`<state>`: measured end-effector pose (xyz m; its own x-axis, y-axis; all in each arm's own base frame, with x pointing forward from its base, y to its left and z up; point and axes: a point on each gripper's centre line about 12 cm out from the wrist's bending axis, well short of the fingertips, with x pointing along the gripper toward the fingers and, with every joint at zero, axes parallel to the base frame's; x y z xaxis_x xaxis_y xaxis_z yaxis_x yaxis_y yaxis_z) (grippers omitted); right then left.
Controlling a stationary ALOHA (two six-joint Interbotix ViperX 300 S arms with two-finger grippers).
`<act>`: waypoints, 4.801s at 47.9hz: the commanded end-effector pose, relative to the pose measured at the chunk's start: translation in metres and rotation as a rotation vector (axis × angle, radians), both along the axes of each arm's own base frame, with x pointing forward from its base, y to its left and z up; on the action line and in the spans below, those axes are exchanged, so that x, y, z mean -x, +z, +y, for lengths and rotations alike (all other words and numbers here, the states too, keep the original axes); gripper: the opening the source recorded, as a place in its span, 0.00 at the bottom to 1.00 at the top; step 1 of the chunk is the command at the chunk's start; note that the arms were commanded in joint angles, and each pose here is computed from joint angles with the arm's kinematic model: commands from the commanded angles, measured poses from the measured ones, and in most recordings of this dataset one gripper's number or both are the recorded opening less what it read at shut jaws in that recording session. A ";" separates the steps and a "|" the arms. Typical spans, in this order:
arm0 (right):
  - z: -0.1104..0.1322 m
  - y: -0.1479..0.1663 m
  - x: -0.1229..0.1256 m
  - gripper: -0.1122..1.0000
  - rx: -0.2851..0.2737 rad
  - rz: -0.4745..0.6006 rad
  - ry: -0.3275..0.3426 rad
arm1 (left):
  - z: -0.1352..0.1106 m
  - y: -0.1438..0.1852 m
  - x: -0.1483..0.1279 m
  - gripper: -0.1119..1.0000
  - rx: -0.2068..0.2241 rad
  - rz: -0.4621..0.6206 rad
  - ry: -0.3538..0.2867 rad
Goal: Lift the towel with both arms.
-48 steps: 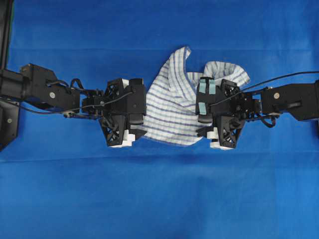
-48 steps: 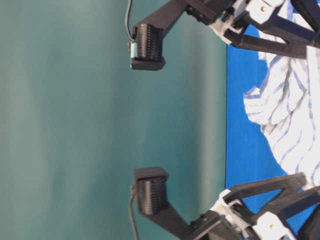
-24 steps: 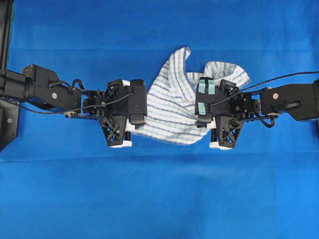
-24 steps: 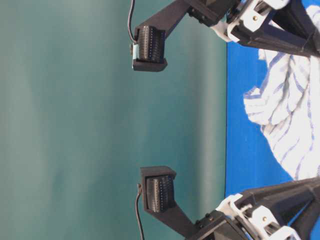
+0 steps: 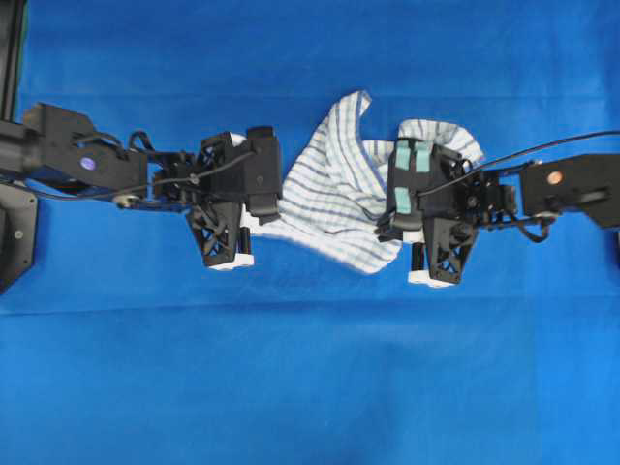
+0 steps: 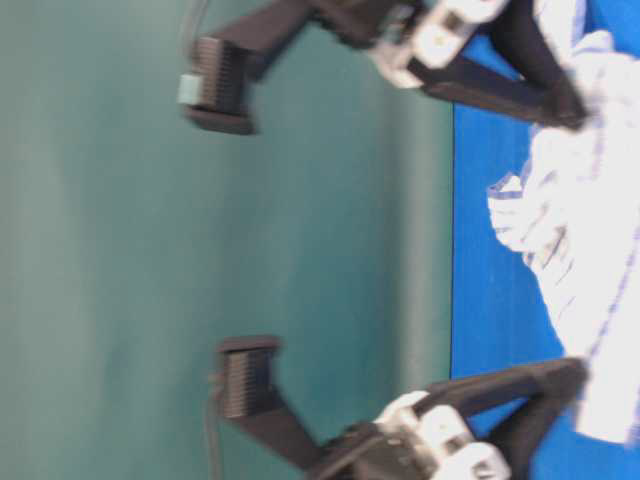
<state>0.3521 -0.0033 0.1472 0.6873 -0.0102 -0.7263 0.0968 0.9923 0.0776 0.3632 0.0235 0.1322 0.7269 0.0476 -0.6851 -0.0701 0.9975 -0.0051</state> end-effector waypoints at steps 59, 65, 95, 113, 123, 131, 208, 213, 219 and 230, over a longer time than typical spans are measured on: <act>-0.030 0.325 0.016 0.11 0.194 -0.463 -0.068 | 0.012 0.321 0.094 0.11 -0.052 -0.513 0.055; -0.030 0.324 0.016 0.11 0.215 -0.453 -0.055 | 0.012 0.321 0.093 0.11 -0.053 -0.519 0.055; -0.031 0.324 0.015 0.47 0.246 -0.456 -0.040 | 0.010 0.325 0.096 0.80 -0.057 -0.571 0.051; -0.031 0.304 0.015 0.69 0.251 -0.397 -0.043 | 0.006 0.301 0.086 0.90 -0.050 -0.553 0.033; -0.019 0.261 0.017 0.69 0.200 -0.298 -0.025 | 0.006 0.258 0.062 0.90 -0.046 -0.524 0.029; -0.008 0.217 0.020 0.69 0.153 -0.207 -0.017 | 0.008 0.225 0.041 0.90 -0.041 -0.474 0.028; -0.003 -0.041 0.019 0.53 -0.055 0.173 -0.120 | 0.046 -0.030 -0.062 0.60 -0.160 -0.089 -0.025; -0.005 -0.041 0.019 0.25 -0.055 0.173 -0.125 | 0.046 -0.029 -0.061 0.32 -0.163 -0.083 -0.030; -0.005 -0.040 0.019 0.14 -0.056 0.170 -0.125 | 0.046 -0.028 -0.060 0.10 -0.170 -0.071 -0.039; -0.005 -0.028 0.015 0.14 -0.057 0.133 -0.124 | 0.045 -0.008 -0.057 0.10 -0.176 -0.089 -0.040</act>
